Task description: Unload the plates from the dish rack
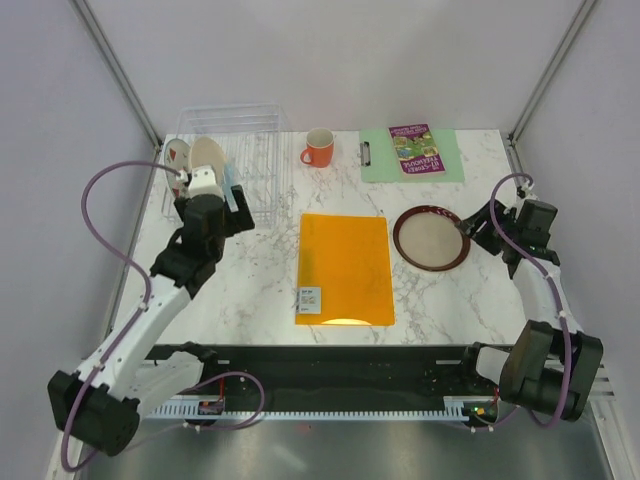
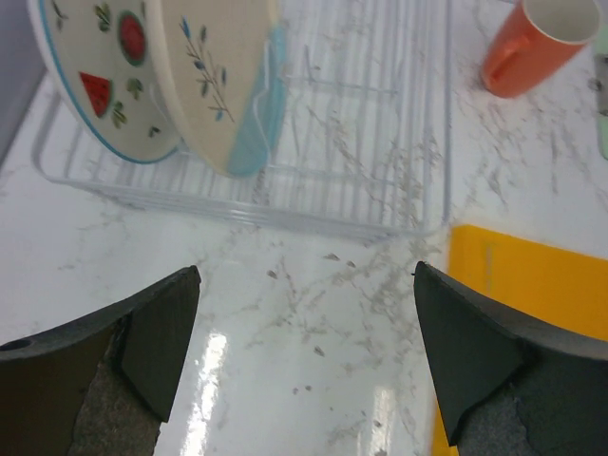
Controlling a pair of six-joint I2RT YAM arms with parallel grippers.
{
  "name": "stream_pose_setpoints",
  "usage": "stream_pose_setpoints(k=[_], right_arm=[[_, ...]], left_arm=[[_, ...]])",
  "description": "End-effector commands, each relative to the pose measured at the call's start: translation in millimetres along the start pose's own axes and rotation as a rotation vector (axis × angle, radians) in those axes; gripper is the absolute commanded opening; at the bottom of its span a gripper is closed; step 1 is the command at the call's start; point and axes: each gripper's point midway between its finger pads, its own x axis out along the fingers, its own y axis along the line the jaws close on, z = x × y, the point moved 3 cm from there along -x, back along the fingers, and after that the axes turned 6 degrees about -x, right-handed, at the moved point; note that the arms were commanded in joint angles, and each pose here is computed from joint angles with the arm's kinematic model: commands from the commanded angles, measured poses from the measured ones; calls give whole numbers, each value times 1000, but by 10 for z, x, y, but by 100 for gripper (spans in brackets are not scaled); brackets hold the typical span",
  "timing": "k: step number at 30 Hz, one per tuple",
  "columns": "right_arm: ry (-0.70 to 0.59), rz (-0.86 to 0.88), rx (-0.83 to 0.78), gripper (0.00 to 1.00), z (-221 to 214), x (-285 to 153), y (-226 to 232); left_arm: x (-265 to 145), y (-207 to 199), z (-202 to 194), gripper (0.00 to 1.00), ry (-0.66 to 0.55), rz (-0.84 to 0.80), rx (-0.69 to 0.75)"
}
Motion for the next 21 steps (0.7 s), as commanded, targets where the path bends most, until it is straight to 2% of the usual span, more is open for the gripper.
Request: stream_pose_setpoints(k=[1,6,11,15,20,21], right_arm=[[-43,102,-58,63,76,-194,234],[-22,108,-81,64,49,-186,231],[11,126,-65,64,19,-82,211],[14,133,-61,64,58,-41,218],[6,149,-63,64,121,-74,274],[-1,152,-68,64,142,-84,286]], left_arm=[[244,257,618,100,-136,238,105],[740,513,793,97,-134,362,104],[1100,606,1019,96,-165,409,113],[1503,632,953,94,-123,434,154],[1818,651,980,91,-109,462,157],[1861,646,958,86,-103,461,156]])
